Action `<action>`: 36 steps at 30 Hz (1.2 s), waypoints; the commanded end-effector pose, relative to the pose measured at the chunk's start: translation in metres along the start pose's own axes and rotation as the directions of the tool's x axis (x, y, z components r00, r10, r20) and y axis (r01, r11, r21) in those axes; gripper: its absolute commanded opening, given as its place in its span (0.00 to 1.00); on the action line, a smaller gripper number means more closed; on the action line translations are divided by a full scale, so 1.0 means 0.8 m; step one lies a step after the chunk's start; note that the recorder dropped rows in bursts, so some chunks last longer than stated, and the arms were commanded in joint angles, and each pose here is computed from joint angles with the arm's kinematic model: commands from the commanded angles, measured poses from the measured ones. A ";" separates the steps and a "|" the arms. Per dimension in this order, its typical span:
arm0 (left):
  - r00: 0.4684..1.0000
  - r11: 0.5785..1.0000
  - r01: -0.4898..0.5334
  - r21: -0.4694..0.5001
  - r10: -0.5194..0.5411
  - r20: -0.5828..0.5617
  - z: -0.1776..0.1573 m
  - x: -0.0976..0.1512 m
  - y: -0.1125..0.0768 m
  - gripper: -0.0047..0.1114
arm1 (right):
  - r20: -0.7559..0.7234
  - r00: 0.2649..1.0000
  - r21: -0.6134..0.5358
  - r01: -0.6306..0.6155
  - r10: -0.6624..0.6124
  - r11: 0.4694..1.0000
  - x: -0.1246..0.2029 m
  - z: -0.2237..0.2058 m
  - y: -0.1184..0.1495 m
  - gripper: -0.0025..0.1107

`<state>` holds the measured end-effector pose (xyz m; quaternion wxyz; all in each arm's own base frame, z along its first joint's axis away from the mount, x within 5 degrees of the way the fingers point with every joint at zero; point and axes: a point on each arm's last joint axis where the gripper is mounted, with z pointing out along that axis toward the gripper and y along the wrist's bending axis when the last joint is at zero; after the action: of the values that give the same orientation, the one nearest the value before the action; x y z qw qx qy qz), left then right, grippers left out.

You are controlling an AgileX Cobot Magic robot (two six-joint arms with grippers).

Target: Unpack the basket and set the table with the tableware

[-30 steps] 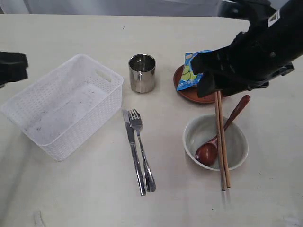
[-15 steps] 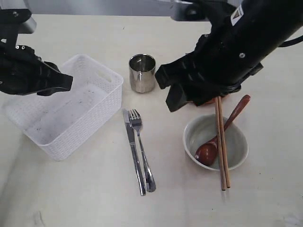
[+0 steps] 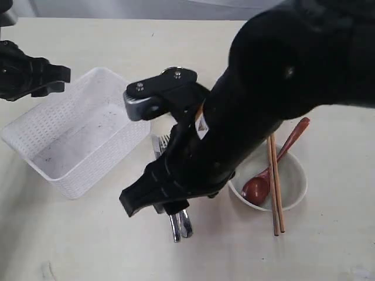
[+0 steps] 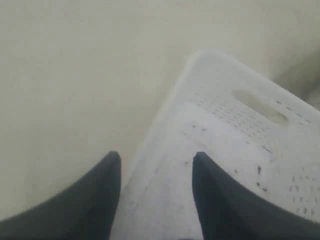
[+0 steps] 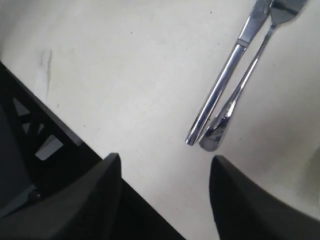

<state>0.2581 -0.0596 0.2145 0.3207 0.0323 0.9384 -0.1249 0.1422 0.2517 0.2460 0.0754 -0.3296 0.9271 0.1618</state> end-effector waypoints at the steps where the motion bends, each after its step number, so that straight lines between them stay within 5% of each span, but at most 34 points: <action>1: 0.995 0.995 0.092 -0.032 -0.091 0.036 0.000 -0.007 0.017 0.41 | -0.050 0.999 0.028 -0.002 0.003 1.000 -0.002 0.040 0.004 0.48; 14: 0.996 0.996 0.079 -0.041 -0.077 0.050 0.000 -0.007 0.018 0.41 | 0.129 0.990 -0.050 -0.056 0.062 0.997 -0.072 0.093 0.024 0.45; 17: 0.994 0.995 0.079 -0.055 -0.075 0.077 0.001 -0.007 0.021 0.33 | 0.120 0.990 -0.046 -0.063 0.068 0.997 -0.083 0.110 0.025 0.32; 21: 0.989 0.991 0.095 -0.097 -0.082 0.127 0.006 0.006 0.029 0.05 | 0.105 0.992 -0.037 -0.064 0.067 0.997 -0.094 0.132 0.026 0.07; 22: 0.986 0.989 0.104 -0.106 -0.089 0.138 0.007 0.009 0.031 0.04 | 0.114 0.992 -0.039 -0.059 0.063 0.998 -0.097 0.133 0.026 0.02; 30: 0.959 0.961 0.233 -0.151 -0.201 0.198 0.011 0.028 0.049 0.04 | 0.197 0.961 -0.045 -0.189 0.194 0.981 -0.161 0.145 -0.028 0.02; 36: 0.968 0.954 0.243 -0.175 -0.227 0.111 0.035 0.041 0.054 0.04 | 0.229 0.950 -0.056 -0.204 0.212 0.977 -0.197 0.143 -0.042 0.02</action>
<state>0.2557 -0.0266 0.1694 0.3582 -0.1015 0.9252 -0.0729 0.2816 0.3563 0.1633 0.1510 -0.2113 0.9419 0.2130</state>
